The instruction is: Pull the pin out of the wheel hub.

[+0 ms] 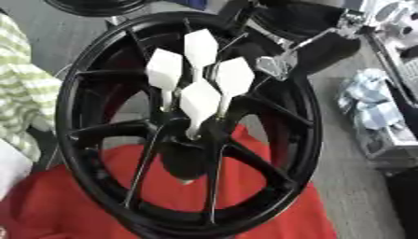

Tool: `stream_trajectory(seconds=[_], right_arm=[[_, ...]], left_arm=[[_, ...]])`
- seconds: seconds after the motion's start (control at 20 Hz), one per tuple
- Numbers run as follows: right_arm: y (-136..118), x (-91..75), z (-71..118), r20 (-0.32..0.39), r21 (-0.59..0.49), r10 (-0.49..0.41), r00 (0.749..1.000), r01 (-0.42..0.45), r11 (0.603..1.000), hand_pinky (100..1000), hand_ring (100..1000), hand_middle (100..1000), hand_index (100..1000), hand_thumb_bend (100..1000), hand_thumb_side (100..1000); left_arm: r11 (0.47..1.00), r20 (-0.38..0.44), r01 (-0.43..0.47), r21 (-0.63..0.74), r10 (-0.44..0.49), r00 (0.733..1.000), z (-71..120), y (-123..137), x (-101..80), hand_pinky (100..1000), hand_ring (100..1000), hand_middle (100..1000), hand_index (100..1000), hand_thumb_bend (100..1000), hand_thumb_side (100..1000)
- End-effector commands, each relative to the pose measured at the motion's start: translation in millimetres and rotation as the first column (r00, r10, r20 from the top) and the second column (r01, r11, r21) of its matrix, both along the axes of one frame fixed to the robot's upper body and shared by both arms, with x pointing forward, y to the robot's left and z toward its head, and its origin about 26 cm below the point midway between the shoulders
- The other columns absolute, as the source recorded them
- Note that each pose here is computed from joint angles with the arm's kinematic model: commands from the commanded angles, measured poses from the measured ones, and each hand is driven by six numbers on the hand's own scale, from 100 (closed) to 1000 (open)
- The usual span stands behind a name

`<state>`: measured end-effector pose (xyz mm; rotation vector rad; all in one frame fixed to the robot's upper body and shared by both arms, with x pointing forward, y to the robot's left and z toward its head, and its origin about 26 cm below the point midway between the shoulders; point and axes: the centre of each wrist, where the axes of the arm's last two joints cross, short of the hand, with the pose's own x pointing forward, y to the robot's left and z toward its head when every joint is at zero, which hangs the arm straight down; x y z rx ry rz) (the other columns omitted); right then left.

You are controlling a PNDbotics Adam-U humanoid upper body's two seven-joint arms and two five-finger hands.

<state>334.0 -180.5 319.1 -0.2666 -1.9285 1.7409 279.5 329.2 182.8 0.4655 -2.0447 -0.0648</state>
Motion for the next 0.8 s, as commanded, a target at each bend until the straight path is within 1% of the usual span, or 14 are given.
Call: stream_trajectory(seconds=[0.05, 0.25, 0.45, 0.65, 0.8], right_arm=[[3.4, -1.3, 6.0, 0.041, -0.025, 0.002, 0.999, -0.001, 1.000, 866, 746, 753, 834, 100, 205], [8.1, -1.0, 2.5, 0.042, -0.051, 0.006, 0.999, -0.004, 0.999, 867, 756, 769, 845, 100, 209], [11.6, -3.8, 1.8, 0.038, -0.086, 0.022, 0.999, -0.019, 0.996, 877, 801, 801, 864, 100, 217], [9.6, -10.4, 6.9, 0.075, -0.119, 0.014, 0.997, -0.005, 0.993, 875, 807, 799, 867, 100, 226], [9.6, -12.9, 7.3, 0.101, -0.155, -0.005, 0.995, 0.020, 0.988, 867, 793, 792, 864, 100, 241]], left_arm=[[1.000, 0.021, -0.003, 0.018, 0.002, 1.000, 7.8, 0.4, -2.3, 635, 753, 699, 757, 100, 803], [1.000, 0.018, -0.004, 0.018, 0.004, 1.000, 7.8, 0.3, -2.2, 635, 750, 699, 757, 100, 805], [1.000, 0.011, -0.008, 0.014, 0.008, 1.000, 6.9, 0.6, -2.6, 635, 748, 699, 757, 100, 807], [1.000, 0.007, -0.012, 0.011, 0.011, 1.000, 6.1, 1.1, -3.0, 635, 747, 698, 757, 100, 808], [1.000, 0.008, -0.013, 0.011, 0.013, 1.000, 6.3, 1.4, -3.0, 635, 747, 698, 756, 100, 807]])
